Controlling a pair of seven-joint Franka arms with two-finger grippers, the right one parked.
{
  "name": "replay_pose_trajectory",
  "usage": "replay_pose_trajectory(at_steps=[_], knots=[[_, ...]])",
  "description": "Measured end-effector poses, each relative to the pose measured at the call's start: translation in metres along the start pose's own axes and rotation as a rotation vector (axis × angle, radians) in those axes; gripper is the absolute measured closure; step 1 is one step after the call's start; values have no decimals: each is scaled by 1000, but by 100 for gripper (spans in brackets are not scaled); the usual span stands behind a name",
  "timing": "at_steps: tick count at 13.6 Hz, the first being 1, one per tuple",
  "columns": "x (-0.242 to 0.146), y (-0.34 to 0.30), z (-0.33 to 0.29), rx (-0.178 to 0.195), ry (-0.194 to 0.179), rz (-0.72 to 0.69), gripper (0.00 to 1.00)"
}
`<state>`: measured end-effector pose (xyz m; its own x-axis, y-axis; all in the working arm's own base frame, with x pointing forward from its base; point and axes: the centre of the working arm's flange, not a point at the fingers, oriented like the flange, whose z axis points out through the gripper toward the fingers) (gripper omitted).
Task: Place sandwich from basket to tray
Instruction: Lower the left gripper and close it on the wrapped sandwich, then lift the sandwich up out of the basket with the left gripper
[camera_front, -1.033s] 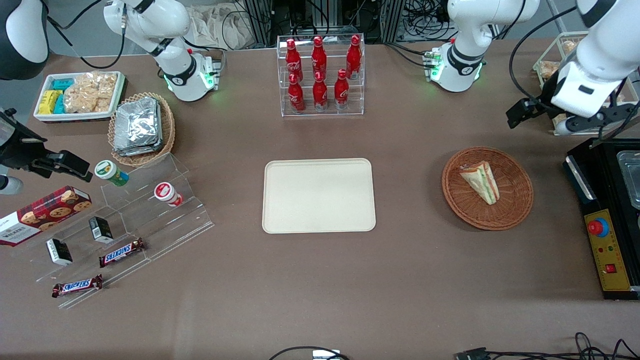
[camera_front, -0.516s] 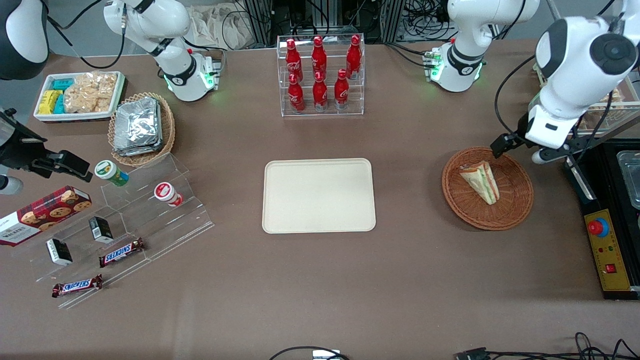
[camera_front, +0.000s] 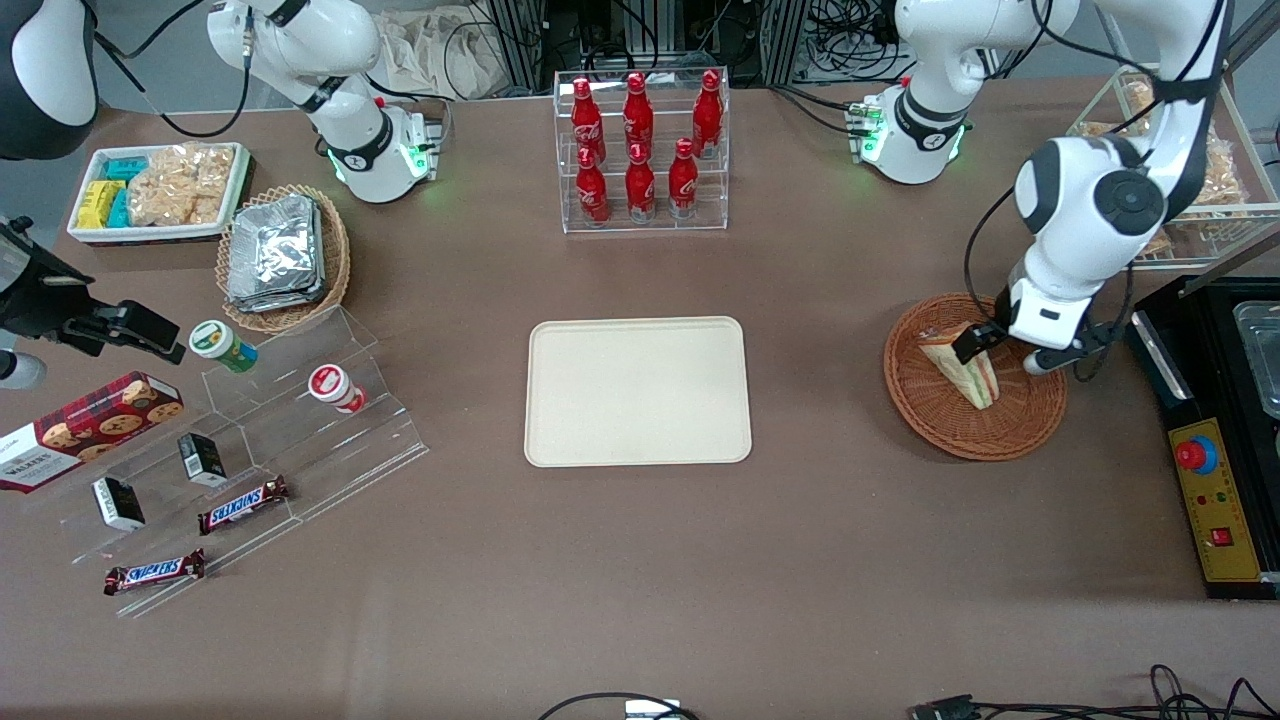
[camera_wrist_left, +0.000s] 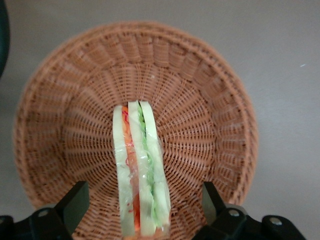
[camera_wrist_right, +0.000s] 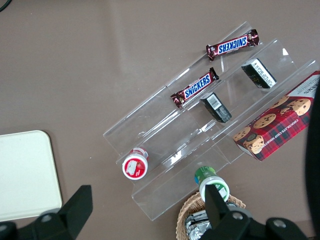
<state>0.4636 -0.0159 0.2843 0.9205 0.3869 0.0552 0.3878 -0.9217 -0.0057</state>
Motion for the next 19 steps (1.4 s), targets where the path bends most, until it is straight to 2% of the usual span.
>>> replay_pose_trajectory(at_steps=[5, 7, 8, 10, 13, 15, 17, 19], knots=[[-12, -3, 49, -4, 7, -3, 0], [-13, -3, 55, -2, 2, -3, 4], [-13, -3, 55, -2, 2, -3, 13], [-13, -3, 54, -2, 3, -3, 39], [-13, -3, 54, -2, 4, -3, 64], [-13, -3, 54, -3, 4, -3, 69], [-10, -2, 47, -9, 16, -3, 78], [-6, 0, 27, 1, -2, -3, 81]])
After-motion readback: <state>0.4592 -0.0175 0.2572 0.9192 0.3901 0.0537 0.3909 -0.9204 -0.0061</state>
